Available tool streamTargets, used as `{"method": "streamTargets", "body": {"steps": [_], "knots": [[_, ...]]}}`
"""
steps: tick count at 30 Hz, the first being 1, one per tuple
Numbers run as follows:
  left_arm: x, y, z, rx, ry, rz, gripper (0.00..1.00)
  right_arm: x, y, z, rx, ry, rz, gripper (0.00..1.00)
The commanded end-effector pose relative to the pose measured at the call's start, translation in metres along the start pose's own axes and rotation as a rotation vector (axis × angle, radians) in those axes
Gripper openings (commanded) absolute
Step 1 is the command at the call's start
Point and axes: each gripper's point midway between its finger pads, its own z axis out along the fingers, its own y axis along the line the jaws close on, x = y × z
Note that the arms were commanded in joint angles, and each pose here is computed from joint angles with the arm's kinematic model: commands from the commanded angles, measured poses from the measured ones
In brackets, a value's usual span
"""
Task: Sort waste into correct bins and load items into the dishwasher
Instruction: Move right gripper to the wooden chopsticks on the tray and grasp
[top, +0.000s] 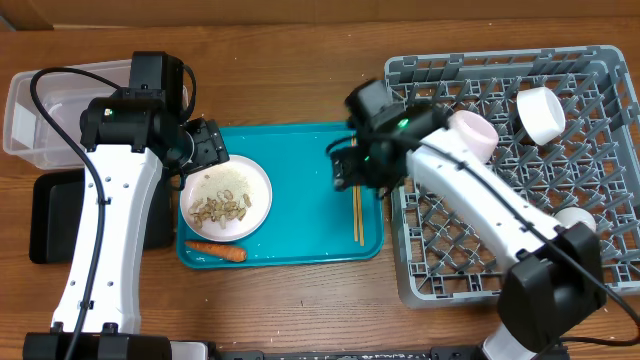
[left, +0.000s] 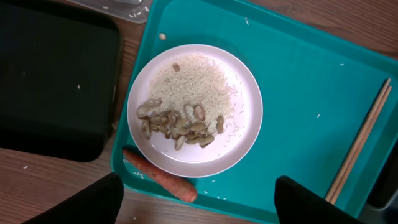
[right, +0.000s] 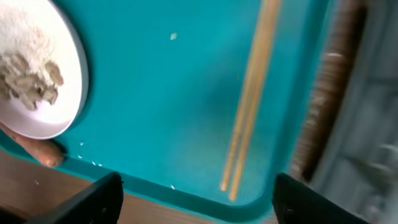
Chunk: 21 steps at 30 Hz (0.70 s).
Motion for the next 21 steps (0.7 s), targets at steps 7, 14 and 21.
{"method": "streamTargets", "body": {"steps": [7, 14, 21], "knots": [[-0.002, -0.001, -0.004, 0.010, -0.013, -0.016, 0.80, 0.033, -0.001, 0.058, 0.057, 0.001, 0.010, 0.67], [-0.002, -0.001, -0.004, 0.010, -0.012, -0.016, 0.80, 0.039, -0.011, 0.075, 0.094, 0.020, 0.033, 0.67], [-0.001, 0.000, -0.004, 0.008, -0.008, -0.015, 0.80, 0.045, -0.013, 0.087, 0.095, 0.061, 0.039, 0.67]]}}
